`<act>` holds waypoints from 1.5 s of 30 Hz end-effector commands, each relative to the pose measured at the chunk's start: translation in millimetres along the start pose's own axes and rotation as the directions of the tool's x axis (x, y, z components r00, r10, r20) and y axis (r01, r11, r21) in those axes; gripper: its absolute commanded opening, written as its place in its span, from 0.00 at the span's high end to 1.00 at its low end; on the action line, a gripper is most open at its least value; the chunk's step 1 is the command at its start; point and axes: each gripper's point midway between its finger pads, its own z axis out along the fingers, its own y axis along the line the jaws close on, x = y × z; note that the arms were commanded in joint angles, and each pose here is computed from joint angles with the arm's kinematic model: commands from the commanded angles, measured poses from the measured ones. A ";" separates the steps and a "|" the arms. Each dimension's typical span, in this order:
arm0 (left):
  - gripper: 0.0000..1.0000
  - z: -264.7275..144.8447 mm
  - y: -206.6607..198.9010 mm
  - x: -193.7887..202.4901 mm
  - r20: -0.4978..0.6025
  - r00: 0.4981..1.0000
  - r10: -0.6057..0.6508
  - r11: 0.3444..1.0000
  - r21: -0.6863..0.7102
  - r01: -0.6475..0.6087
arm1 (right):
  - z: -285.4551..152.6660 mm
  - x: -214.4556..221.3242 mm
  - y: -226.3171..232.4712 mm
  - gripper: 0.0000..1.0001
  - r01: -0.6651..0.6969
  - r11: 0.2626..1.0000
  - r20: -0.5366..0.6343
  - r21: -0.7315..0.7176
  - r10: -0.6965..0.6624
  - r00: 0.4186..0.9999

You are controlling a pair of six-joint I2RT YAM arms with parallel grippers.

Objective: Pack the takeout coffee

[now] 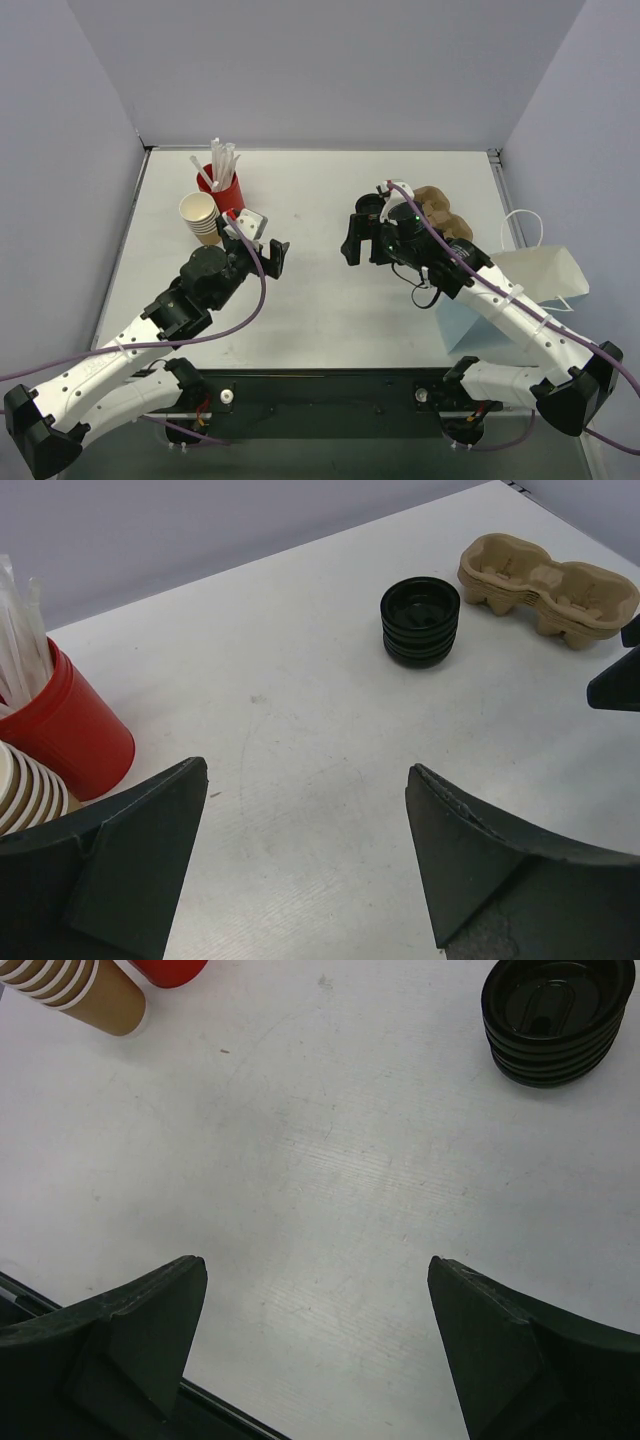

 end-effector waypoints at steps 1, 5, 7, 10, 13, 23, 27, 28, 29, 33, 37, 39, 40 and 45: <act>0.10 -1.9 0.8 -24.4 0.080 0.997 -0.018 1.000 -0.005 0.018 | -8.2 -15.4 0.2 0.00 -0.015 1.000 0.037 0.018 0.014 0.999; 0.10 0.8 10.1 -16.7 0.050 0.999 -0.007 0.998 -0.065 0.010 | -11.4 -10.9 1.0 0.00 -0.003 1.000 0.015 0.010 0.003 1.000; 0.10 4.8 17.0 -14.1 0.021 1.000 0.010 0.994 -0.110 -0.008 | -16.6 -10.6 1.2 0.00 -0.004 1.000 0.018 0.000 0.004 1.000; 0.10 10.8 39.2 -6.7 -0.063 0.997 0.049 0.970 -0.234 -0.062 | -28.8 -7.0 10.4 0.00 0.021 0.997 0.019 -0.075 -0.020 1.000; 0.12 19.3 80.8 -16.2 -0.133 0.991 -0.013 0.922 -0.385 -0.039 | -41.7 -3.4 18.3 0.00 0.043 0.989 0.028 -0.141 -0.039 0.999; 0.21 34.2 193.4 -17.2 -0.214 0.953 -0.214 0.788 -0.614 0.039 | -69.0 -4.4 25.7 0.11 0.081 0.970 0.097 -0.228 -0.060 0.994; 0.30 53.7 203.8 -3.3 -0.257 0.946 -0.199 0.812 -0.584 0.012 | -70.7 -4.7 31.2 0.16 0.098 0.961 0.099 -0.257 -0.075 0.992; 0.32 55.4 206.2 -1.1 -0.265 0.945 -0.193 0.809 -0.588 0.001 | -70.5 -3.9 31.6 0.17 0.099 0.961 0.096 -0.259 -0.076 0.992; 0.34 59.4 206.4 4.0 -0.281 0.942 -0.185 0.814 -0.581 -0.013 | -70.8 -5.2 32.0 0.18 0.099 0.960 0.100 -0.261 -0.075 0.992; 0.43 67.6 209.4 24.9 -0.324 0.936 -0.141 0.828 -0.557 -0.068 | -71.0 -4.0 33.1 0.20 0.107 0.957 0.104 -0.270 -0.081 0.991; 0.46 72.3 214.8 36.9 -0.346 0.929 -0.131 0.824 -0.559 -0.092 | -70.5 -2.9 32.6 0.20 0.109 0.957 0.102 -0.271 -0.084 0.991; 0.47 75.8 217.1 43.5 -0.363 0.924 -0.122 0.825 -0.555 -0.109 | -69.8 -1.9 32.8 0.20 0.109 0.956 0.099 -0.271 -0.085 0.991; 0.48 76.9 218.1 46.5 -0.371 0.921 -0.117 0.824 -0.554 -0.119 | -69.4 -1.6 32.2 0.20 0.109 0.957 0.098 -0.269 -0.085 0.992; 0.51 85.0 218.4 58.3 -0.402 0.910 -0.099 0.838 -0.527 -0.142 | -68.4 -2.0 32.9 0.20 0.107 0.957 0.096 -0.270 -0.084 0.992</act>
